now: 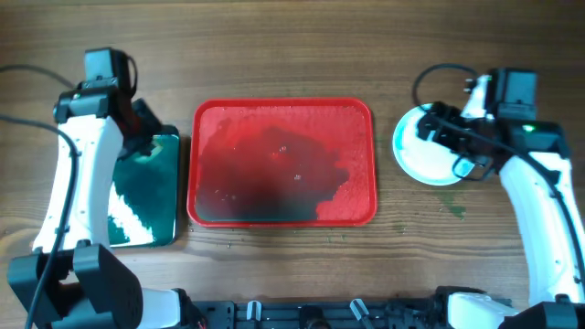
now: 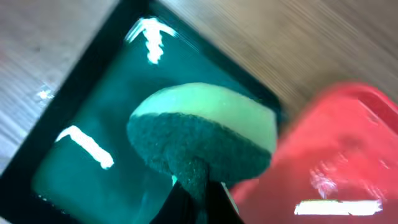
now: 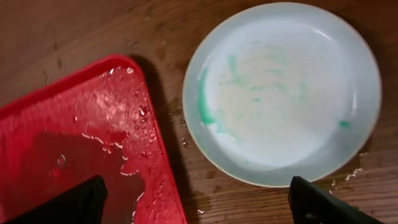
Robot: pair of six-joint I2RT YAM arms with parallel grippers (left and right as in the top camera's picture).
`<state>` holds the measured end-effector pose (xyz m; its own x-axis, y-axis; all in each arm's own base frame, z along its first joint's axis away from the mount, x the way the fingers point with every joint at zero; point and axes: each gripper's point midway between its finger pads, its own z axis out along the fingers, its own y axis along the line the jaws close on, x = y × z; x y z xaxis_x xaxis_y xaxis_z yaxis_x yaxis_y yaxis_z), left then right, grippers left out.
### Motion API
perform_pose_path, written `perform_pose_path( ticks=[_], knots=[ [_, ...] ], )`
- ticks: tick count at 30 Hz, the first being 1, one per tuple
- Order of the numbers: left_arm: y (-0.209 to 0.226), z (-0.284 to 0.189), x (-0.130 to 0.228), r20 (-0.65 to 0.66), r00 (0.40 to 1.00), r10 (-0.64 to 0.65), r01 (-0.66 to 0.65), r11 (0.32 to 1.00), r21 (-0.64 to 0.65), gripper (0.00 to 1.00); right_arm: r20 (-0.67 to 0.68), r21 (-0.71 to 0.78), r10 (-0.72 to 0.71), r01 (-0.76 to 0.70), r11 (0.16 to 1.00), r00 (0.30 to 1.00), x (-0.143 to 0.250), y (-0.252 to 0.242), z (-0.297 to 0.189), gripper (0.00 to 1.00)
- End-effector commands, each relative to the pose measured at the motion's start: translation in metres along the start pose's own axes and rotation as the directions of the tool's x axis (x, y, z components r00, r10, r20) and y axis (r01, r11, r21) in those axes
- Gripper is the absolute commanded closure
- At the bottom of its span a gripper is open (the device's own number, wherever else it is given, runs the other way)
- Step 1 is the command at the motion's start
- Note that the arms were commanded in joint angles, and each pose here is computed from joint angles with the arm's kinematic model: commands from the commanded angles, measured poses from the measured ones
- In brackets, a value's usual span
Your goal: Clean dirty plates on tray and stack at the side
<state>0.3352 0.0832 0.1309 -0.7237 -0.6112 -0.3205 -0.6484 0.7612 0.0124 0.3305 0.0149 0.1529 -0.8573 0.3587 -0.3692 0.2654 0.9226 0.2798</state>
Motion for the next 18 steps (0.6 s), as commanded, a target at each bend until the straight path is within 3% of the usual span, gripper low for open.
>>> perform_pose_path(
  ticks=[1, 6, 8, 9, 11, 12, 14, 18],
  knots=[
    [0.040, 0.034, -0.001, 0.032, 0.987, -0.154, 0.157, 0.983, -0.094, 0.96, 0.000, 0.063, -0.101, 0.100, 0.993, 0.995, 0.001, 0.011, 0.013, 0.03],
    [0.057, 0.076, 0.030, 0.007, 0.984, -0.175, 0.175, 0.977, -0.121, 0.91, -0.058, 0.055, -0.120, 0.123, 0.991, 0.991, 0.010, 0.019, 0.034, 0.03],
    [0.060, 0.086, 0.039, 0.003, 0.985, -0.175, 0.173, 0.977, -0.124, 0.80, -0.062, 0.056, -0.123, 0.126, 0.990, 0.991, 0.011, 0.019, 0.035, 0.03],
    [0.060, 0.086, 0.039, 0.004, 0.985, -0.175, 0.174, 0.977, -0.122, 0.68, -0.062, 0.056, -0.122, 0.126, 0.991, 0.991, 0.011, 0.019, 0.035, 0.03],
    [0.058, 0.086, 0.036, 0.015, 0.984, -0.176, 0.177, 0.977, -0.115, 0.10, -0.062, 0.056, -0.123, 0.126, 0.990, 0.991, 0.011, 0.019, 0.035, 0.03],
    [0.056, 0.082, 0.031, 0.025, 0.984, -0.178, 0.180, 0.978, -0.107, 0.00, -0.062, 0.055, -0.123, 0.126, 0.990, 0.990, 0.011, 0.019, 0.035, 0.03],
    [0.049, 0.061, 0.016, 0.040, 0.983, -0.180, 0.182, 0.980, -0.074, 0.00, -0.057, 0.048, -0.152, 0.155, 0.987, 0.987, 0.009, 0.021, 0.032, 0.03],
    [0.038, -0.042, -0.033, 0.184, 0.961, -0.206, 0.200, 0.979, 0.049, 0.00, 0.043, 0.020, -0.205, 0.204, 0.979, 0.978, -0.013, 0.036, -0.013, 0.03]
  ],
)
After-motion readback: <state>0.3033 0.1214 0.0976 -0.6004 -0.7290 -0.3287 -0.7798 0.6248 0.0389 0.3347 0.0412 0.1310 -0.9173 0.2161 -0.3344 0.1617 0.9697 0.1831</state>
